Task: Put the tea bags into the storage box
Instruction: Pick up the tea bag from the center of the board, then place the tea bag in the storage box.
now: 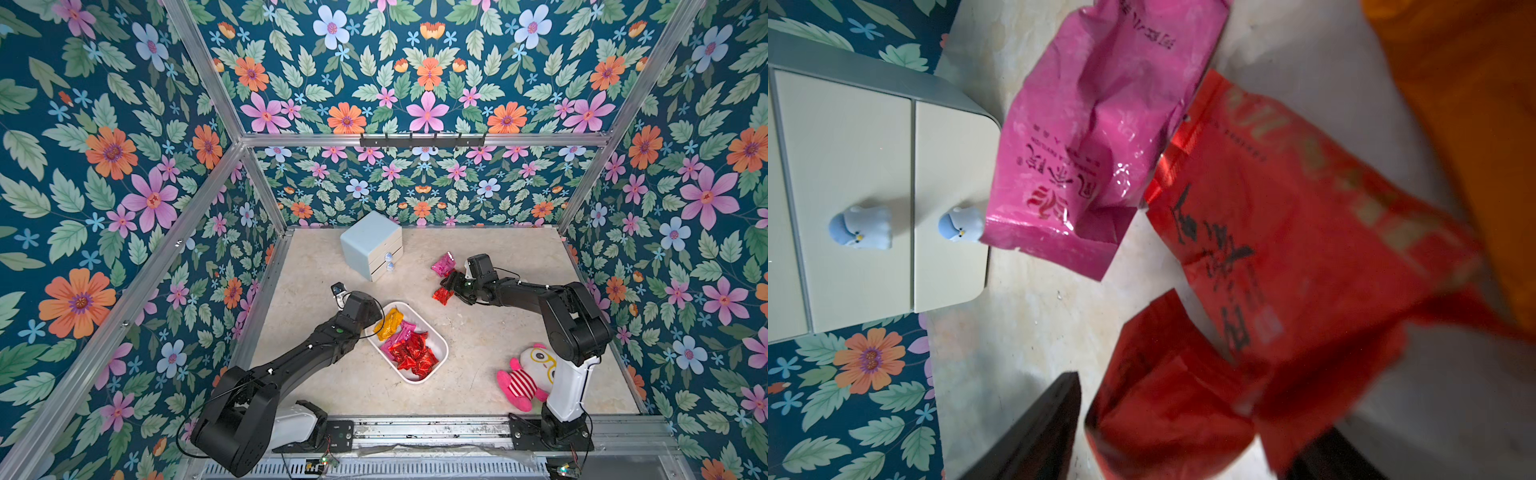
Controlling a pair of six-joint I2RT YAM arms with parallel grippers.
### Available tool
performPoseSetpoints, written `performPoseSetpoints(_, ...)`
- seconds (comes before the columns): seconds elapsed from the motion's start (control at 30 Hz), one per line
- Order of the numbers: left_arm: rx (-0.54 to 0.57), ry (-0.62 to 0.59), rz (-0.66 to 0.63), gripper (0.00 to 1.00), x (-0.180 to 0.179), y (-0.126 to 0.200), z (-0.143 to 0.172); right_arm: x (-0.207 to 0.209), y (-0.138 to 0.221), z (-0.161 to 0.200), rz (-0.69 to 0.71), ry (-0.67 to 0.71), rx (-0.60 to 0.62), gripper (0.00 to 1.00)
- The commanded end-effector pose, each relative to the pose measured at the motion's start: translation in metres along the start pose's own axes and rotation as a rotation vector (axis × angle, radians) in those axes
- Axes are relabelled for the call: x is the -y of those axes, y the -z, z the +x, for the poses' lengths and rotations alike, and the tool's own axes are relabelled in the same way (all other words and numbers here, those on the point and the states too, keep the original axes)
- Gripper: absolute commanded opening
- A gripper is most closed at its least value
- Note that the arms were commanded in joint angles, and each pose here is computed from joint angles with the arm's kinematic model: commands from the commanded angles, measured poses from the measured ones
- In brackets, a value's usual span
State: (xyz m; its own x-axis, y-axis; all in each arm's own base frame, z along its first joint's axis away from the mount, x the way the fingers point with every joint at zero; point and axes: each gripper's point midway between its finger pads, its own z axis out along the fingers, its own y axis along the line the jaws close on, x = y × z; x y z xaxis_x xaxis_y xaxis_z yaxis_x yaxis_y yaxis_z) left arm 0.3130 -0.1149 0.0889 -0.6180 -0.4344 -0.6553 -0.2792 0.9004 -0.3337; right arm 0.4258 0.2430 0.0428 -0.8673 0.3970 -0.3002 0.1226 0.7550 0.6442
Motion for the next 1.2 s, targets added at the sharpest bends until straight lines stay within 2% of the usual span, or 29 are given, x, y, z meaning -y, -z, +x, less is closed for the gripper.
performPoseSetpoints(0.0, 0.018, 0.008, -0.008, 0.98, -0.003, 0.001, -0.002, 0.006, -0.007, 0.005, 0.016, -0.017, -0.02, 0.71)
performPoseSetpoints(0.13, 0.012, 0.009, -0.01, 0.98, -0.005, 0.0, 0.0, 0.011, -0.013, 0.007, 0.028, -0.011, -0.036, 0.63)
performPoseSetpoints(0.3, 0.015, 0.013, -0.009, 0.98, -0.005, 0.001, 0.0, 0.011, -0.012, 0.01, 0.009, -0.014, -0.036, 0.47)
performPoseSetpoints(0.47, 0.016, 0.016, -0.008, 0.98, -0.005, 0.001, -0.001, 0.006, -0.003, 0.008, -0.004, -0.001, -0.015, 0.34)
performPoseSetpoints(0.63, 0.014, 0.02, -0.007, 0.98, -0.005, 0.002, 0.0, -0.012, 0.016, 0.002, -0.042, 0.021, 0.011, 0.29)
performPoseSetpoints(0.83, 0.033, 0.015, -0.008, 0.98, -0.004, 0.005, -0.006, -0.051, 0.049, 0.011, -0.092, 0.129, 0.027, 0.28)
performPoseSetpoints(0.93, 0.035, 0.006, -0.008, 0.98, -0.002, 0.005, -0.008, -0.071, 0.06, 0.029, -0.109, 0.198, 0.007, 0.27)
performPoseSetpoints(1.17, 0.073, -0.016, -0.049, 0.99, -0.007, 0.011, -0.019, -0.127, 0.064, 0.099, -0.203, 0.38, -0.091, 0.26)
